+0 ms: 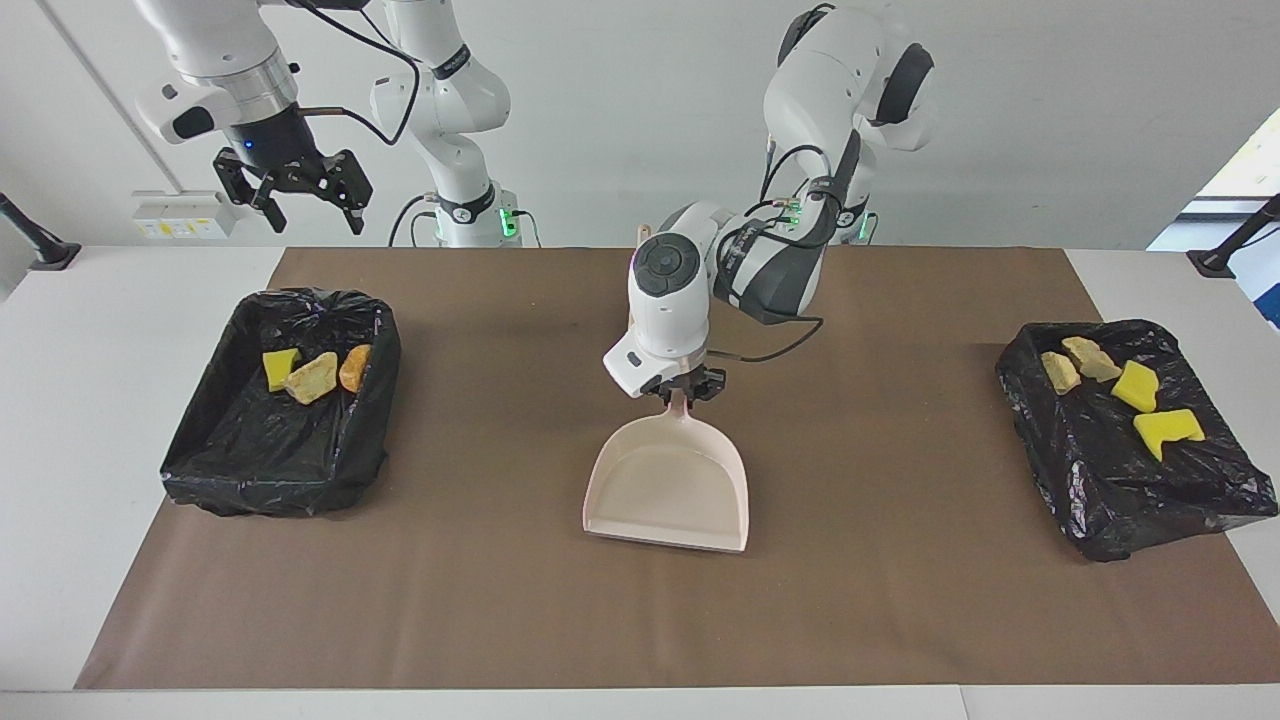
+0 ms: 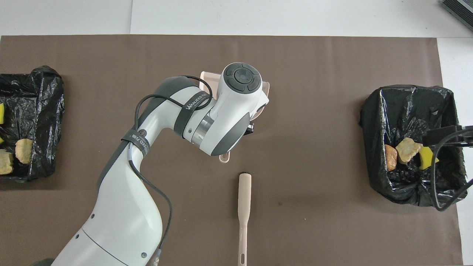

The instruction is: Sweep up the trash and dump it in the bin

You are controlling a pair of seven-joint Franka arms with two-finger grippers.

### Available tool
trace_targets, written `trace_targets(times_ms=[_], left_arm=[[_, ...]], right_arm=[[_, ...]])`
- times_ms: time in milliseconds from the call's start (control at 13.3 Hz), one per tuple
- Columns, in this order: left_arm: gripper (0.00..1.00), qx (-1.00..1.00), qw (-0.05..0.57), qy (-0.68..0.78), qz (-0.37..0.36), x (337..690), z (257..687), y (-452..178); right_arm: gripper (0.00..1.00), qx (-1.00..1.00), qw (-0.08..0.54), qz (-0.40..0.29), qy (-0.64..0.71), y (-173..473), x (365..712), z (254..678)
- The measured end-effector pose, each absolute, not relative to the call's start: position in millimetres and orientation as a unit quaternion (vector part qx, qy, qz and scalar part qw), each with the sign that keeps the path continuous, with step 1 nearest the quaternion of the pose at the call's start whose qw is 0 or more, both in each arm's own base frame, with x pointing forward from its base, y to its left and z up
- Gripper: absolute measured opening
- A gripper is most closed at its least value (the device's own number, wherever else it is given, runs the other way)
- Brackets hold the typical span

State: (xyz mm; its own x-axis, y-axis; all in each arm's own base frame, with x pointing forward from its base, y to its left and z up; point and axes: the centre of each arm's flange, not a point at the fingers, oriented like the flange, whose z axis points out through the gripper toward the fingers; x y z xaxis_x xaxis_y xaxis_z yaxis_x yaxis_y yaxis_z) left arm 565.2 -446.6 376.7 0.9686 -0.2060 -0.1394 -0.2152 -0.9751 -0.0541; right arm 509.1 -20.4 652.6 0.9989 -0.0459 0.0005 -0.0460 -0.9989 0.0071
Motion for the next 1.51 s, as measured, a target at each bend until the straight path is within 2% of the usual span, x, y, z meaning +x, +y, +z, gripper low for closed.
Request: trace_targets(times_ms=[754, 905, 1206, 1282, 1508], left_arm=[[0.33, -0.993, 0.024, 0.098, 0.066, 568.7, 359.6, -446.1], [0.50, -0.993, 0.025, 0.095, 0.065, 570.7, 360.7, -443.6], [0.96, -0.996, 0.018, 0.075, 0.043, 585.2, 395.2, -418.9], [1.00, -0.997, 0.013, 0.061, 0.033, 592.5, 414.9, -399.7], [1.00, -1.000, 0.010, 0.019, 0.021, 599.4, 477.2, -320.6]], right_arm=[[1.00, 1.000, 0.003, -0.006, -0.024, -21.8, 508.2, 651.1], [1.00, 1.000, 0.003, -0.006, -0.024, -21.8, 508.2, 651.1], [1.00, 1.000, 0.003, -0.006, -0.025, -22.2, 508.2, 651.1], [1.00, 1.000, 0.003, -0.006, -0.025, -22.2, 508.2, 651.1], [1.00, 1.000, 0.003, -0.006, -0.025, -22.2, 508.2, 651.1]])
